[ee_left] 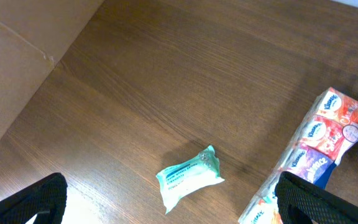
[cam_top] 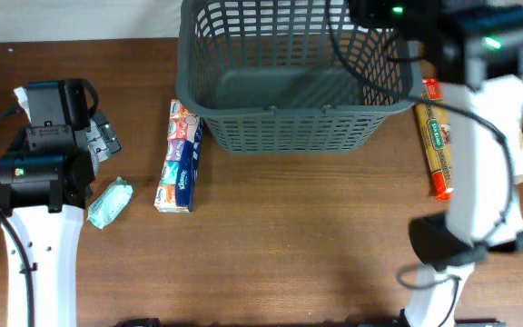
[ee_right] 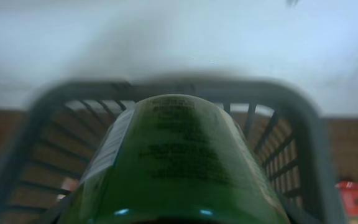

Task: Pack container
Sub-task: 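Lift the jar with the right gripper over the gray basket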

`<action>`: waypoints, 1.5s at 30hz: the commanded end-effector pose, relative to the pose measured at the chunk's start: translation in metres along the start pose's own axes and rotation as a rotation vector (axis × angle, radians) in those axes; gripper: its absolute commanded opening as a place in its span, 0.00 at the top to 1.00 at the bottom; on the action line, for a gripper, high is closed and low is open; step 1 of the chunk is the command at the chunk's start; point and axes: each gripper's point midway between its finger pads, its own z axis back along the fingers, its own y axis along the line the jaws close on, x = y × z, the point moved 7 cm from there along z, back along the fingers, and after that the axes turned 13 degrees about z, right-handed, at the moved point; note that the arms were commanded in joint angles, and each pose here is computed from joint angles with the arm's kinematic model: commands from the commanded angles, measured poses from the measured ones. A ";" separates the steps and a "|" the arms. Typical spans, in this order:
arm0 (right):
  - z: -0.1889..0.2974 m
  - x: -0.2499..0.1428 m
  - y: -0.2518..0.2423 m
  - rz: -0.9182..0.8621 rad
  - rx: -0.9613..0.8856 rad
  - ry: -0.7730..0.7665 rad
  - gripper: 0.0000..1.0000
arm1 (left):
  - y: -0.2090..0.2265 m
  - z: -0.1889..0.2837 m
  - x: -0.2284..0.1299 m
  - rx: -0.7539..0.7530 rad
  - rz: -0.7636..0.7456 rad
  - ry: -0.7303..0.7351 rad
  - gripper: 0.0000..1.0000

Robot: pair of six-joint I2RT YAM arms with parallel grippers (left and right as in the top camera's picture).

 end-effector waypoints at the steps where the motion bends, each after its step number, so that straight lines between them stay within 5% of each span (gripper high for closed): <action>1: -0.063 -0.030 -0.004 -0.003 -0.051 0.148 0.96 | 0.004 0.007 0.005 -0.004 0.015 -0.025 0.00; 18: -0.143 -0.110 -0.008 -0.005 -0.051 0.497 0.97 | 0.004 0.007 0.005 -0.004 0.015 -0.025 0.00; 34: -0.142 -0.159 -0.012 -0.018 -0.054 0.768 0.96 | 0.004 0.007 0.005 -0.004 0.015 -0.025 0.00; 45: -0.155 -0.176 -0.012 -0.018 -0.052 0.822 0.96 | 0.004 0.007 0.005 -0.004 0.015 -0.025 0.00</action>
